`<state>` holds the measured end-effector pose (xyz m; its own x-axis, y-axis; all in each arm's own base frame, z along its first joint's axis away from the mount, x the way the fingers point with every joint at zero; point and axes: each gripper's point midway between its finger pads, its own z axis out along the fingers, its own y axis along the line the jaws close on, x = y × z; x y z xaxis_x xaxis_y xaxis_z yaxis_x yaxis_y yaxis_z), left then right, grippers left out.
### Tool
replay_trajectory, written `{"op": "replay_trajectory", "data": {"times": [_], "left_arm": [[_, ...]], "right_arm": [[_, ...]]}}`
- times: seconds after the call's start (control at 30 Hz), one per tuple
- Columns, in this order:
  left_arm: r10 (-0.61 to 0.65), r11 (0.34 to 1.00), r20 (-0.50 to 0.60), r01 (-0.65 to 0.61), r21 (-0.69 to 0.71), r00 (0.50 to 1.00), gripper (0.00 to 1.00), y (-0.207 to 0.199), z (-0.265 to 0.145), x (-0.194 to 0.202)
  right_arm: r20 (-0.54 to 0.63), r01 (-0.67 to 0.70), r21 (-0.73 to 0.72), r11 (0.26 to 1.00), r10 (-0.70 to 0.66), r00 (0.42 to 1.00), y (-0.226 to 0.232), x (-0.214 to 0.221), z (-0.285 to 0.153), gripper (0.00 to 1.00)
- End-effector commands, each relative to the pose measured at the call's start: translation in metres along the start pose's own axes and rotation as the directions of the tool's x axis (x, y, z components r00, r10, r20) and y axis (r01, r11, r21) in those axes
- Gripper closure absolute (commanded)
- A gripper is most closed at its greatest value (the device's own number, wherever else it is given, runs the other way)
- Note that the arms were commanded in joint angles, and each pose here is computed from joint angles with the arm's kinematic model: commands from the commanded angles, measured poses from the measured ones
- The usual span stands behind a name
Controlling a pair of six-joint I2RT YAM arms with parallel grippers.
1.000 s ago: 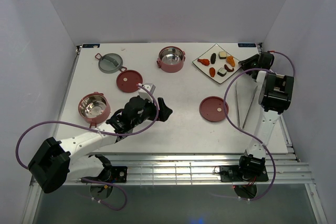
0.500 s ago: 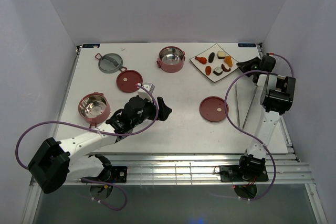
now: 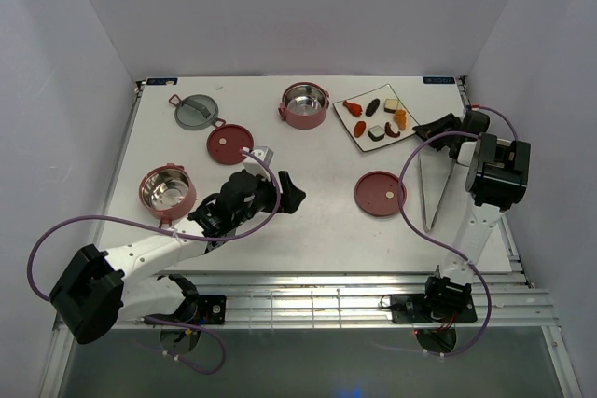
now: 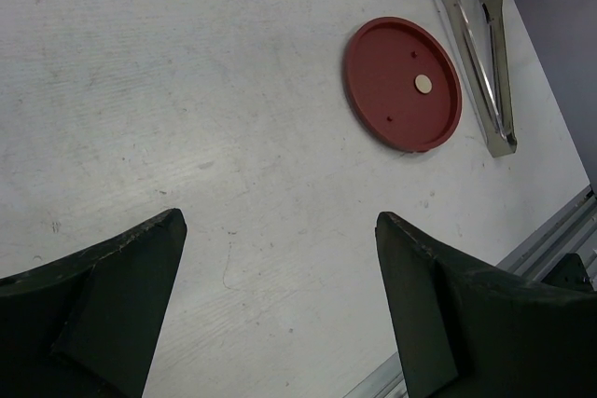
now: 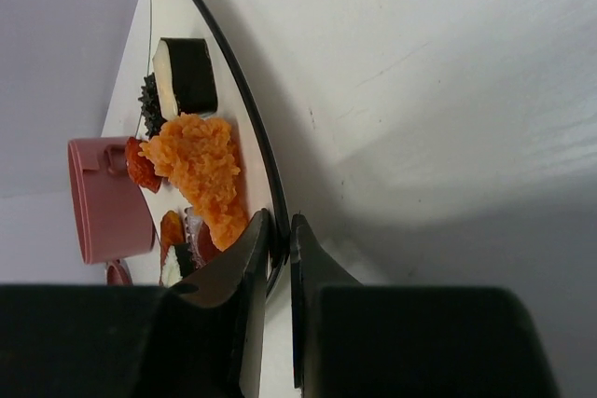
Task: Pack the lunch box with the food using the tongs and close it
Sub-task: Adjust the plate at the center of the board.
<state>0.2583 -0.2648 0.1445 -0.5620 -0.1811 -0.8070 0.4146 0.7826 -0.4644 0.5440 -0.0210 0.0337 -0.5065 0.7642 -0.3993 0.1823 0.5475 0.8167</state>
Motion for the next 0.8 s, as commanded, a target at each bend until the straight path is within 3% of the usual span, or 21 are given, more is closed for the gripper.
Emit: {"op": "replay_trajectory", "data": {"times": [0.0,0.5,0.77], "left_arm": [[-0.033,0.999,0.079,0.031,0.026,0.996,0.07,-0.013,-0.003,-0.027],[-0.027,0.999,0.048,0.026,0.026,0.998,0.07,-0.025,0.027,-0.038],[-0.089,0.970,-0.069,0.103,0.221,0.994,0.08,-0.073,0.071,-0.037]], "right_arm": [[-0.053,0.131,-0.027,0.991,-0.132,0.990,0.009,0.015,-0.011,0.92],[-0.130,0.244,-0.054,0.968,-0.249,0.960,0.021,0.038,-0.041,0.92],[-0.172,0.237,-0.082,0.968,-0.248,0.953,0.024,0.049,-0.040,0.92]]}}
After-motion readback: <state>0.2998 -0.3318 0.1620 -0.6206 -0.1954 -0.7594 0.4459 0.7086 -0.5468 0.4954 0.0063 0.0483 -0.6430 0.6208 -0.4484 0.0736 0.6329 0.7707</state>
